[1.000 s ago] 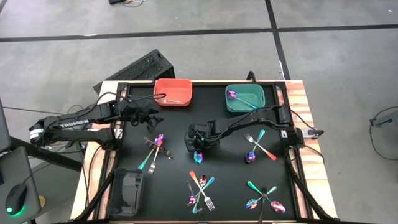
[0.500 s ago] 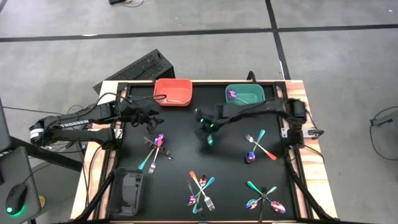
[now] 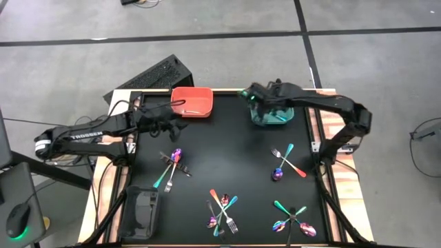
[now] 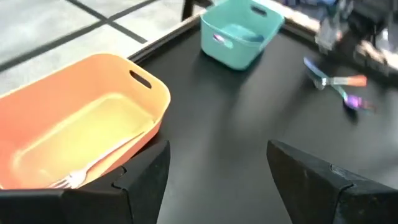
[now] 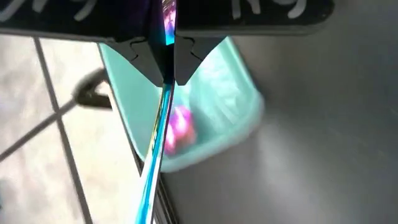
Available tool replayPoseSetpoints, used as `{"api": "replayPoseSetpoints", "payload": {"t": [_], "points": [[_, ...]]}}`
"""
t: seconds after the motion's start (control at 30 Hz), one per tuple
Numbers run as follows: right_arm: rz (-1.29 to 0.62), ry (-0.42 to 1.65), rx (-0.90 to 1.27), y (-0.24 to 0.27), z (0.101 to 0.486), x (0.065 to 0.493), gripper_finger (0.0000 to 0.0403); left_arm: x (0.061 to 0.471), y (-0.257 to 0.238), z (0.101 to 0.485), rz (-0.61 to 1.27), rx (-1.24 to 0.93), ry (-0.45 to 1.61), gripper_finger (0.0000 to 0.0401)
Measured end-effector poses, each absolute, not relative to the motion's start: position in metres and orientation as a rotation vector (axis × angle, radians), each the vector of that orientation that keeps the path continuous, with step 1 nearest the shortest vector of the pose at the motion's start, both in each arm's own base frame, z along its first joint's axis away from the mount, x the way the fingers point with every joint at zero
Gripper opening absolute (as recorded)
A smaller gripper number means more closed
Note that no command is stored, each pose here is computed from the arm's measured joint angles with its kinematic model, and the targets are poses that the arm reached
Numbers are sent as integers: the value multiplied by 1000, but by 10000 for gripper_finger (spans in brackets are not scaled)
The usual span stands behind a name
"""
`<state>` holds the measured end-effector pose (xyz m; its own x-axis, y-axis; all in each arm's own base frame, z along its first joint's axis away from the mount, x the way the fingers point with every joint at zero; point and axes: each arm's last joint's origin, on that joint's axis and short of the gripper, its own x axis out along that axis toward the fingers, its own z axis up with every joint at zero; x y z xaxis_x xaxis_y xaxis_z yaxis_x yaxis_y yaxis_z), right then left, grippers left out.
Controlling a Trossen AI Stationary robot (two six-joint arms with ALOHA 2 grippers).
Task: Sort silverware by color (type)
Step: Put the blue spoon into the blue bin
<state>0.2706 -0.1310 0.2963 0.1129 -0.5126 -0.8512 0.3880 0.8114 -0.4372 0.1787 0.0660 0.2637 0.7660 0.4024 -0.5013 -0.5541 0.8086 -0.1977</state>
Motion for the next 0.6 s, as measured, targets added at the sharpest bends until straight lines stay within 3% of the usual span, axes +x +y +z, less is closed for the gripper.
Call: {"api": "replayPoseSetpoints", "payload": {"t": [0.3, 0.6], "points": [[-465, 1351, -97, -164, 271, 228, 30, 194, 72, 255, 616, -620, 391, 256], [-478, 1273, -85, -192, 267, 214, 132, 216, 76, 244, 655, -830, 306, 256]]}}
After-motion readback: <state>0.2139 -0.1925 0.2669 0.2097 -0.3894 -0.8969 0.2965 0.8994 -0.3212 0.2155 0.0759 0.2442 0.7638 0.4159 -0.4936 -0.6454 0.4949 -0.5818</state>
